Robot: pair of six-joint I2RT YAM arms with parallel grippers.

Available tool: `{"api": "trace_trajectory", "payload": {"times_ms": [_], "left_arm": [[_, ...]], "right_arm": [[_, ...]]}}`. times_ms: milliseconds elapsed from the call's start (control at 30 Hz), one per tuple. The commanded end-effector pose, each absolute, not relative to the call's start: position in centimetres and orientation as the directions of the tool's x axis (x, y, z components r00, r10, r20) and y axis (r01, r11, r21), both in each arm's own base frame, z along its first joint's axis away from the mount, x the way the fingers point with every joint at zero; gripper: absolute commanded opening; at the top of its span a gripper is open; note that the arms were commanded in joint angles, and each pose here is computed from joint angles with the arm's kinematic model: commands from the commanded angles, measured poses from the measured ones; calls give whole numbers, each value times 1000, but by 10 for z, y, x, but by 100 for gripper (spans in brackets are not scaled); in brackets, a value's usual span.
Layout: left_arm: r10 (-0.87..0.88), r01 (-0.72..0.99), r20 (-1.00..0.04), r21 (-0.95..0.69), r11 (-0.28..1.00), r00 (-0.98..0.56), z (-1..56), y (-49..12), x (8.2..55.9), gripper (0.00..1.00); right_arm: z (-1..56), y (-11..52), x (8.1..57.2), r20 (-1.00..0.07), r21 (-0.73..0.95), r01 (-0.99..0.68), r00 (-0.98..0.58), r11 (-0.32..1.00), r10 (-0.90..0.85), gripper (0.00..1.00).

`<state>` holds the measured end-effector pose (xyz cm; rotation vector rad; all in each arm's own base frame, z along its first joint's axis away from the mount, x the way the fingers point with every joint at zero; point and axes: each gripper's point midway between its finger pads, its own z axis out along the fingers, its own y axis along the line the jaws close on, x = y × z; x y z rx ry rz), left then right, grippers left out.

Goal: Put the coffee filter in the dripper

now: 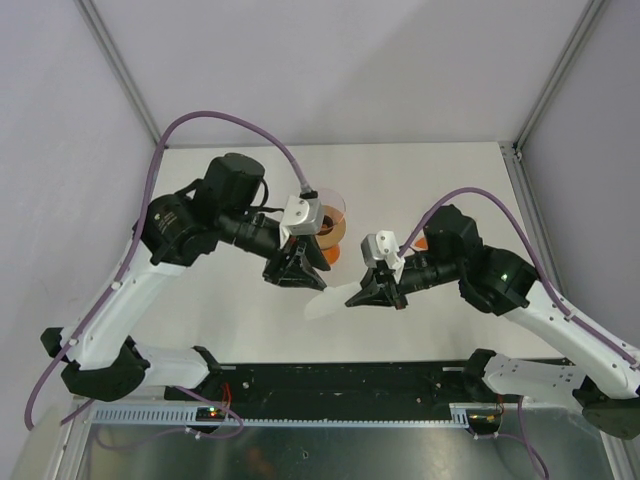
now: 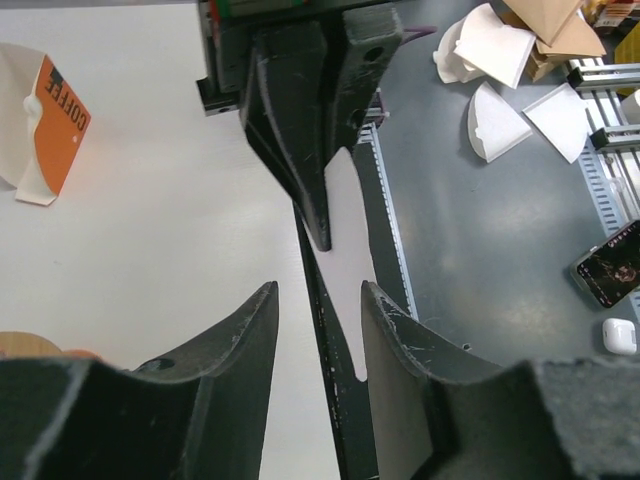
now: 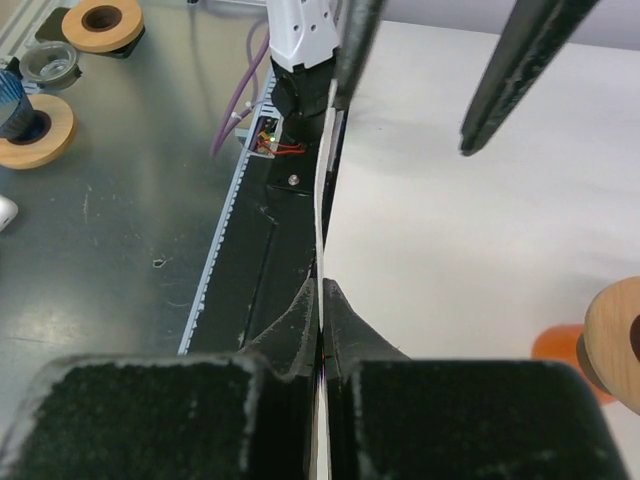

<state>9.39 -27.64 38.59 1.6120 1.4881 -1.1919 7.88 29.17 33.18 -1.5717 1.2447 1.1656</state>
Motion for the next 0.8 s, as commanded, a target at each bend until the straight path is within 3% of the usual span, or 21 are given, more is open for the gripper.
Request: {"api": "trace_trajectory", "payload": {"times_ms": [0,433,767], "left_arm": [[374,966,-926,-137,-221,-46,395,-281,80,44],[378,957,-924,-152,-247,-49,390,-279,71,45],[416,981,-906,-9,-194,74,390,-263,82,41]], "right_arm": [[352,296,85,-973,-97,-982,127,-162,-191,0],[352,299,89,-974,-93,-985,120,-143,-191,0],[347,294,89,-970,-81,-989,107,-127,-216,0]]}}
